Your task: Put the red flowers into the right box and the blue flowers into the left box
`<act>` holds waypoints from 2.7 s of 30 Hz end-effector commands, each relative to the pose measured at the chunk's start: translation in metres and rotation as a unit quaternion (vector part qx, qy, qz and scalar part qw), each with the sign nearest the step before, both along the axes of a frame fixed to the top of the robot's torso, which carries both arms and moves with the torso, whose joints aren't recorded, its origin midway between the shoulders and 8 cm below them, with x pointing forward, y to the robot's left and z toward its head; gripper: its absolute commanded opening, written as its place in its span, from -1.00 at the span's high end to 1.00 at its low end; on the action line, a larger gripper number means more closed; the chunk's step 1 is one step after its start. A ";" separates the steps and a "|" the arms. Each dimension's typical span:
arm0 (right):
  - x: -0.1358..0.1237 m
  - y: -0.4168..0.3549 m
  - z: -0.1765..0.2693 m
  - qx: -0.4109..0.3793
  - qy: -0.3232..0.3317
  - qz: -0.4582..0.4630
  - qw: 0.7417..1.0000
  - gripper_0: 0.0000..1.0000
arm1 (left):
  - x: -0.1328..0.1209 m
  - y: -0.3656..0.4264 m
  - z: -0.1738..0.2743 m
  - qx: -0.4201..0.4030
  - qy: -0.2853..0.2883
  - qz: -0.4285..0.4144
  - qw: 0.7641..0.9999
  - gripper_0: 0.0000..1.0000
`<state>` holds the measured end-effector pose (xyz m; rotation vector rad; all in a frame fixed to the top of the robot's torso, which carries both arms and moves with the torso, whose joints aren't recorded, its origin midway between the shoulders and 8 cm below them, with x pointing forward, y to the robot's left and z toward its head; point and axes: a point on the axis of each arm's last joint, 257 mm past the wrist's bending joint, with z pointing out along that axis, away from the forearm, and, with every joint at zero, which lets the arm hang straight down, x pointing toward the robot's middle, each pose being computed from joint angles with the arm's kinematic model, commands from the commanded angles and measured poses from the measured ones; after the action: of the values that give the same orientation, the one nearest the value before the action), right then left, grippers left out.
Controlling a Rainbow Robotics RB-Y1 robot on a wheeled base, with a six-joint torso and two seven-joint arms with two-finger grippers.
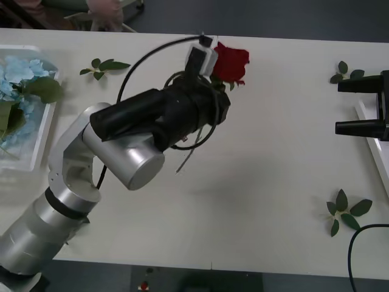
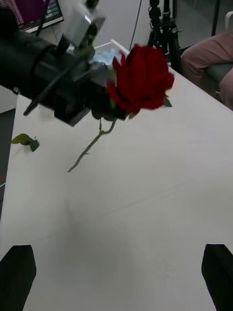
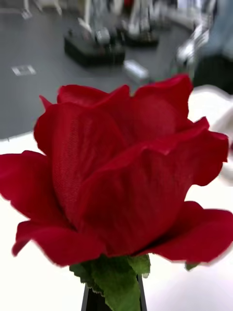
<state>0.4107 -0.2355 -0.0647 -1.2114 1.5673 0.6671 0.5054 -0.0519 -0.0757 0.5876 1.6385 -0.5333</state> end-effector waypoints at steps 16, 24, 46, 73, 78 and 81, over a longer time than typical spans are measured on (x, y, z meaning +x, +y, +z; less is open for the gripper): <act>0.013 0.039 0.021 0.084 0.079 -0.025 0.993 -1.00 | -0.008 -0.018 0.190 -0.309 -0.009 -0.030 0.951 1.00; 0.034 0.072 0.034 0.146 0.115 -0.044 0.982 -1.00 | -0.007 -0.015 0.195 -0.326 -0.007 -0.027 0.945 1.00; 0.065 0.158 0.045 0.155 0.120 -0.039 0.980 -1.00 | -0.007 -0.015 0.195 -0.326 -0.007 -0.027 0.945 1.00; 0.062 0.177 0.052 0.173 0.140 -0.029 0.974 1.00 | -0.007 -0.015 0.195 -0.326 -0.007 -0.027 0.945 0.21; 0.061 0.177 0.053 0.176 0.140 -0.027 0.974 1.00 | -0.007 -0.015 0.195 -0.326 -0.007 -0.027 0.945 -0.99; 0.061 0.177 0.055 0.178 0.141 -0.026 0.974 1.00 | -0.007 -0.015 0.195 -0.326 -0.007 -0.027 0.945 -1.00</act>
<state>0.4740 -0.0605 -0.0348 -0.8409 1.6592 1.0602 0.5120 -0.0607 0.0926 0.1205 1.3798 -1.0150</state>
